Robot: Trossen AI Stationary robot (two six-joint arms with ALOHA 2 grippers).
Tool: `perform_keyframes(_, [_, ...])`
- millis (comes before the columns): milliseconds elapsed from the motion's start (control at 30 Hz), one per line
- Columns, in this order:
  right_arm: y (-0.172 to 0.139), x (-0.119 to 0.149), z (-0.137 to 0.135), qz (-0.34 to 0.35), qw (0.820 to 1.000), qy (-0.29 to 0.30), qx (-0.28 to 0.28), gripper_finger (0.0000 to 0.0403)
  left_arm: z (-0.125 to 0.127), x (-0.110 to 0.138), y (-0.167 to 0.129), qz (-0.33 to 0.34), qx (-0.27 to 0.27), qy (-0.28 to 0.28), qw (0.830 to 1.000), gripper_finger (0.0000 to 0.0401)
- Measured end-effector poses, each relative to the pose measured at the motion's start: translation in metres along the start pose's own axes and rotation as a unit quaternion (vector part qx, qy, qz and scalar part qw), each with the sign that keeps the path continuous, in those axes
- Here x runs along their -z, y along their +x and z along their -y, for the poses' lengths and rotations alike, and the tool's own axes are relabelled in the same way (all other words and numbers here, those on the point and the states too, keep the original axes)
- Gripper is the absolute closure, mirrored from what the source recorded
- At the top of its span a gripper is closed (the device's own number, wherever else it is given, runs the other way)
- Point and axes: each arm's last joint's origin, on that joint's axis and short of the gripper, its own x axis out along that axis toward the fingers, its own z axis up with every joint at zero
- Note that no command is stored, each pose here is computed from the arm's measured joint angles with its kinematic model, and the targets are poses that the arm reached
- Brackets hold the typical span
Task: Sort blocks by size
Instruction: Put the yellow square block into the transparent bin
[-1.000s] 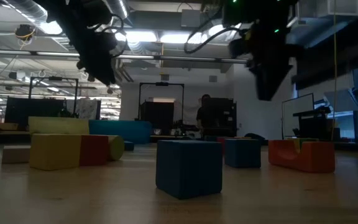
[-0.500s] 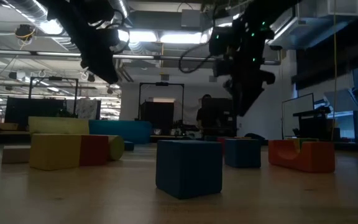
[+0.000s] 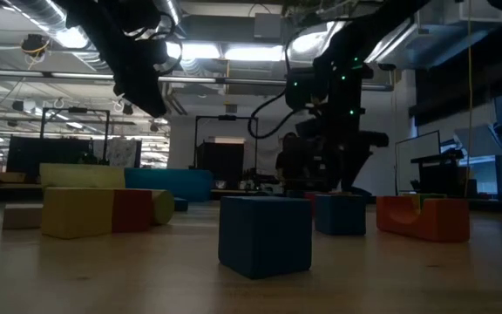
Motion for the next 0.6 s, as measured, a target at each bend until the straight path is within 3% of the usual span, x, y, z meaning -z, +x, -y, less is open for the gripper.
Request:
perform_keyframes(333, [0.02, -0.001, 0.001, -0.03, 0.999, -0.022, -0.011, 0.0222, 0.0, 0.0, 0.0, -0.001, 0.0, 0.0, 1.0, 0.0205])
perform_keyframes(500, [0.019, -0.001, 0.0, -0.028, 0.999, -0.006, -0.013, 0.0263, 0.0, 0.0, 0.0, 0.0, 0.0, 0.0, 1.0, 0.0205])
perform_keyframes(600, [0.017, 0.001, -0.003, -0.037, 0.999, 0.017, -0.026, 0.0268, 0.0, 0.0, 0.0, 0.0, 0.0, 0.0, 1.0, 0.0205])
